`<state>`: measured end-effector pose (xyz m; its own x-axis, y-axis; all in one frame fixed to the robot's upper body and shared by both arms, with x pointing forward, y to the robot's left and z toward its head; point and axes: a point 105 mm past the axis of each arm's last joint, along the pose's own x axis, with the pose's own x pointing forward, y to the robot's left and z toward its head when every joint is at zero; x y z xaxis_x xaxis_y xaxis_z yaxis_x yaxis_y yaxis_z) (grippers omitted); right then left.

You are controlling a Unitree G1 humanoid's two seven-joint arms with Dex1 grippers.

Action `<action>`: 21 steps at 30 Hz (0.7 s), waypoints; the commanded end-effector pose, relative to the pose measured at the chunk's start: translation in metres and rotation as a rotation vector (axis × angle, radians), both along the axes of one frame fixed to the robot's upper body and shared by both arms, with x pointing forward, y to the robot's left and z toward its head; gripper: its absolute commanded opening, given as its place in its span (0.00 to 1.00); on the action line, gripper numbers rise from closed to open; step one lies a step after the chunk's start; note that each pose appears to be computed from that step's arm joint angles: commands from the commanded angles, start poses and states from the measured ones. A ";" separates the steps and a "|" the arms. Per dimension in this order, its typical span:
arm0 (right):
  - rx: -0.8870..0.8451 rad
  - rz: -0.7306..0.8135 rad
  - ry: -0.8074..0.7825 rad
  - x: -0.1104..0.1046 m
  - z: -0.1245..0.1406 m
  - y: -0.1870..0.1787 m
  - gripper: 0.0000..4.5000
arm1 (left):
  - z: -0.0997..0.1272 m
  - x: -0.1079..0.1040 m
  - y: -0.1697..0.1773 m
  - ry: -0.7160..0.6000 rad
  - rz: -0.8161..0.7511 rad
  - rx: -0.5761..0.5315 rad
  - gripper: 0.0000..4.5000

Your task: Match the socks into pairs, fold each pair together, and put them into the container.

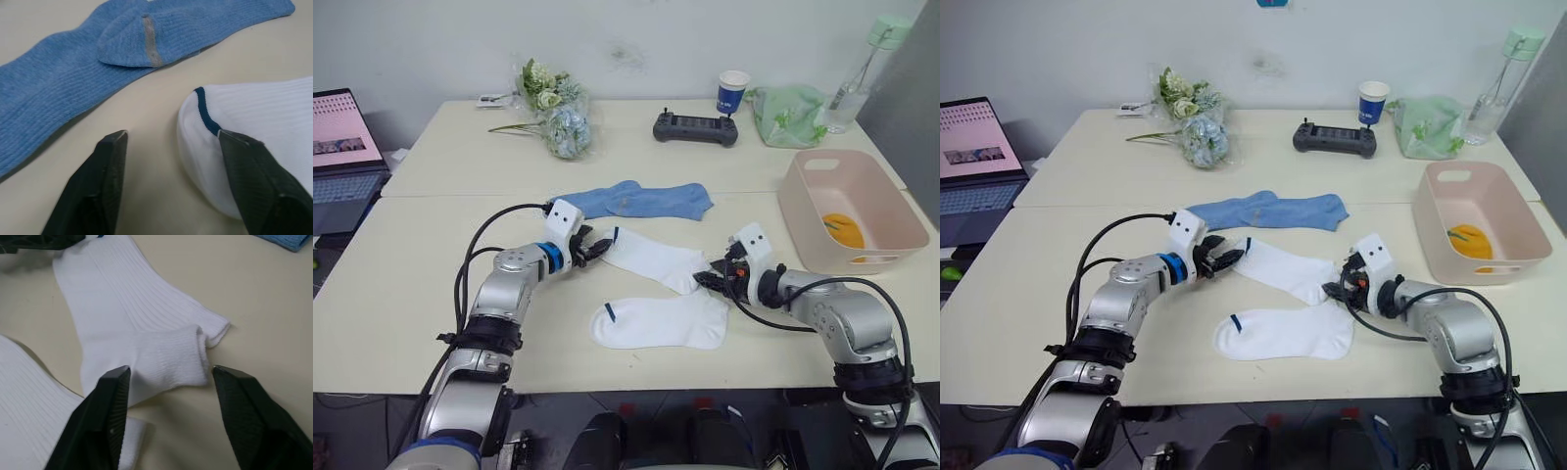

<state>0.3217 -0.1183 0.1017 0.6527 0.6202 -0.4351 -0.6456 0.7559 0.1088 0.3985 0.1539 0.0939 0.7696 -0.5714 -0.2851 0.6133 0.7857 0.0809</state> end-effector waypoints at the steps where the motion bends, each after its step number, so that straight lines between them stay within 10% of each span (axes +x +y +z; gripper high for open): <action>1: 0.037 0.012 -0.050 0.002 0.016 0.005 0.33 | 0.009 0.001 0.000 -0.031 -0.022 0.003 0.44; 5: 0.051 0.003 -0.059 0.007 0.016 0.007 0.00 | 0.009 0.000 0.002 -0.036 -0.007 -0.008 0.14; 7: 0.062 0.002 -0.064 0.009 0.017 0.006 0.00 | 0.014 -0.001 0.004 -0.044 0.008 -0.037 0.01; 21: 0.222 0.076 -0.040 0.002 0.065 -0.018 0.00 | 0.067 -0.058 -0.006 -0.072 -0.037 -0.307 0.01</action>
